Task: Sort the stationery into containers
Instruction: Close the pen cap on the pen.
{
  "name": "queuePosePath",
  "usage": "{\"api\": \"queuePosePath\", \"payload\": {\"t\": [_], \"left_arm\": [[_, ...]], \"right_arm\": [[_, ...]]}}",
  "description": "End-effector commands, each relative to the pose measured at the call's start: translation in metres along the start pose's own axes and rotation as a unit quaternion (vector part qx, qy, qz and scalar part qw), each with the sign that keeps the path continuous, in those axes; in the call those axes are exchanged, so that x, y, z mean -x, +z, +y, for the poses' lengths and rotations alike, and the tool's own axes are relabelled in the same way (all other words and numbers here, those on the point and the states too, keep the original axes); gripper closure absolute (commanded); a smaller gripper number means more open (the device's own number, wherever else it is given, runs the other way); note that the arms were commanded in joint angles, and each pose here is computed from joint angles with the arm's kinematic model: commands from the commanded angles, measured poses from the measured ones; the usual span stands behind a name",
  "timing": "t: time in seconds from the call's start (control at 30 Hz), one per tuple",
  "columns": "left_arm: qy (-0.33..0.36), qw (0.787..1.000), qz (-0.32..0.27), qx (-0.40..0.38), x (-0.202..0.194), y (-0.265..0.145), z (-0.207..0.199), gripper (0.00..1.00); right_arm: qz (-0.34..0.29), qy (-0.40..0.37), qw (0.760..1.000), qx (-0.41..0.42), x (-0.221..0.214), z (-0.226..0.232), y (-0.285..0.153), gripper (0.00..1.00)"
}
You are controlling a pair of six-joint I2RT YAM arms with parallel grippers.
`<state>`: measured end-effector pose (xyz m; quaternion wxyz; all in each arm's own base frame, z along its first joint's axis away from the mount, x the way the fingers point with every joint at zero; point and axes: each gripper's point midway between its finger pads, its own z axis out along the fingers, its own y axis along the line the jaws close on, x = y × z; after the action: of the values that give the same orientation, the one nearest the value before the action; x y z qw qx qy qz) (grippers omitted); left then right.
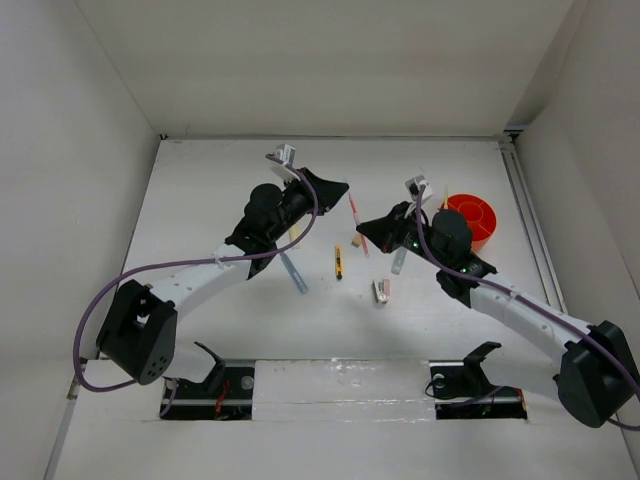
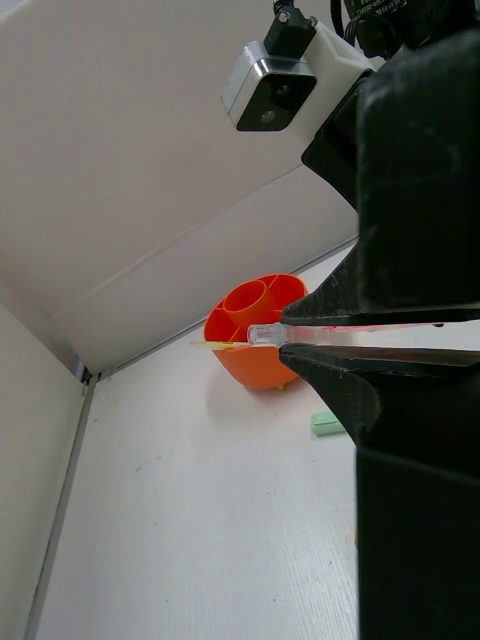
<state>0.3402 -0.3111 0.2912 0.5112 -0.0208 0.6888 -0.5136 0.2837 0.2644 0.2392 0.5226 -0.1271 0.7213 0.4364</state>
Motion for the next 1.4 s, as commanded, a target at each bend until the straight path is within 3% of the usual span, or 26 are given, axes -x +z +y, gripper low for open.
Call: {"api": "queuePosePath", "payload": {"t": [0.0,0.53,1.37], "left_arm": [[0.004,0.999,-0.019,-0.028,0.01,0.001,-0.013,1.0],[0.001,0.999,0.002,-0.054,0.003,0.003,-0.021,1.0],[-0.041,0.996,-0.021,-0.081,-0.001,-0.009,-0.022,1.0]], "right_arm": [[-0.055,-0.016,0.998,0.03,0.039,0.022,0.004,1.0],[-0.054,-0.013,0.998,0.014,0.039,0.012,0.009,1.0],[-0.177,0.011,0.983,0.056,0.111,0.036,0.03,1.0]]}}
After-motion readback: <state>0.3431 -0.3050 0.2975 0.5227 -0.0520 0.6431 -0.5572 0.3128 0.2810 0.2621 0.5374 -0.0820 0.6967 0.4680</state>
